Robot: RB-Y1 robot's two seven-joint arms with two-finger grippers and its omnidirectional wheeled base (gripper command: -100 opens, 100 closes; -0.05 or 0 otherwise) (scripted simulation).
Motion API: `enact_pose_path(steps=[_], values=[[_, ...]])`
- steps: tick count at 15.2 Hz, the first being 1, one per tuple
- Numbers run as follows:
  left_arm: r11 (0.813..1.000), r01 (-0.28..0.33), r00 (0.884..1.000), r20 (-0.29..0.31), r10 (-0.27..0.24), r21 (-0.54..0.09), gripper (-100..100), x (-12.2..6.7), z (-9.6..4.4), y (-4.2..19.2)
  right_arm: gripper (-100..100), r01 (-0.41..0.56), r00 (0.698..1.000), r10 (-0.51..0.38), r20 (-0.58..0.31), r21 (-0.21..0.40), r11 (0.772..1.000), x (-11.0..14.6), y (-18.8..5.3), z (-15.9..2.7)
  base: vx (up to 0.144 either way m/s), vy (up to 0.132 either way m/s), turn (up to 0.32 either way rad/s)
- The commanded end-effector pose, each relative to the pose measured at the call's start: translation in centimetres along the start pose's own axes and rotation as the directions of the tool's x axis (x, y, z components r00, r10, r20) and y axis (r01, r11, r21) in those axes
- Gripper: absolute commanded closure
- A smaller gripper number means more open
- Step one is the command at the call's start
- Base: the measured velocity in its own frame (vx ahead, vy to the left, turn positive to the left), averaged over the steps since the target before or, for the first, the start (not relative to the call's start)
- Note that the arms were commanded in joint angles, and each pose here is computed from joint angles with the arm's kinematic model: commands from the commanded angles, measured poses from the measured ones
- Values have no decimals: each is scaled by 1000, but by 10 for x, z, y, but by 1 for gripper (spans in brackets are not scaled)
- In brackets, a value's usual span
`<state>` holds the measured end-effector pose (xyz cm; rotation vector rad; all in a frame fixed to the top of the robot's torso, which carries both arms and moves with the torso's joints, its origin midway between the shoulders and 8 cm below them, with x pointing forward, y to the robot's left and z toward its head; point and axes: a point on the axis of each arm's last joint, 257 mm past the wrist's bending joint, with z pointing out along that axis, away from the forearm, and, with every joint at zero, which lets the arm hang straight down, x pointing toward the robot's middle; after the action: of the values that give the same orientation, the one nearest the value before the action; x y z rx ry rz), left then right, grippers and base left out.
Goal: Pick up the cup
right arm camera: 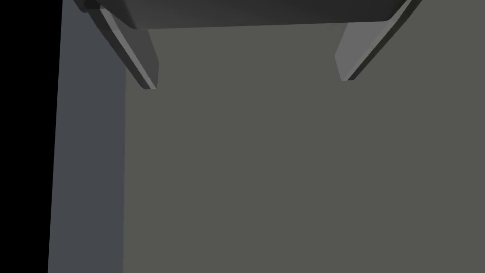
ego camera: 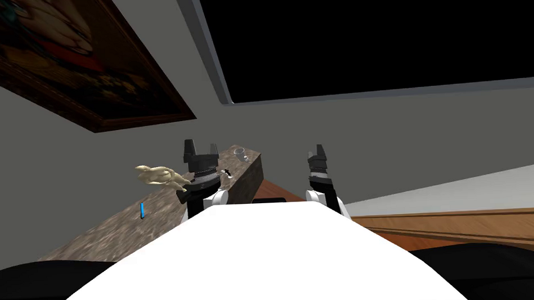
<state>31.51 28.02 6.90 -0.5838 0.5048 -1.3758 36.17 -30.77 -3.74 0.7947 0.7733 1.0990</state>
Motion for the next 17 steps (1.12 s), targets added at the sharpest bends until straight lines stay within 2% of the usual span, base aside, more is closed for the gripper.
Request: enact_pose_path(steps=[1,3,7,8,10,13,15,17], values=[[1000,-3,1000,-30,3,-21,-100,3,0,6,0,0,1000,0,0,0,1000,0,0,0,1,0,-22],[999,-5,999,-51,3,-43,-100,4,0,13,0,0,1000,0,0,0,1000,0,0,0,2,3,-40],[990,-10,995,-103,-5,-141,-100,4,0,42,0,0,1000,0,0,0,1000,0,0,0,3,7,-52],[990,-10,995,-102,-5,-143,-100,4,0,43,0,0,1000,0,0,0,1000,0,0,0,3,7,-45],[982,-13,993,-116,-9,-187,-100,3,-1,56,0,0,1000,0,0,0,1000,0,0,0,4,7,-58],[964,-17,990,-138,-21,-264,-100,-2,-2,79,0,0,1000,0,0,0,1000,0,0,0,5,8,-59],[958,-20,990,-136,-20,-288,-100,-3,-4,86,0,0,1000,0,0,0,1000,0,0,0,6,9,-48],[940,-25,989,-144,-26,-341,-100,-7,-6,102,0,0,1000,0,0,0,1000,0,0,0,4,7,-62]])
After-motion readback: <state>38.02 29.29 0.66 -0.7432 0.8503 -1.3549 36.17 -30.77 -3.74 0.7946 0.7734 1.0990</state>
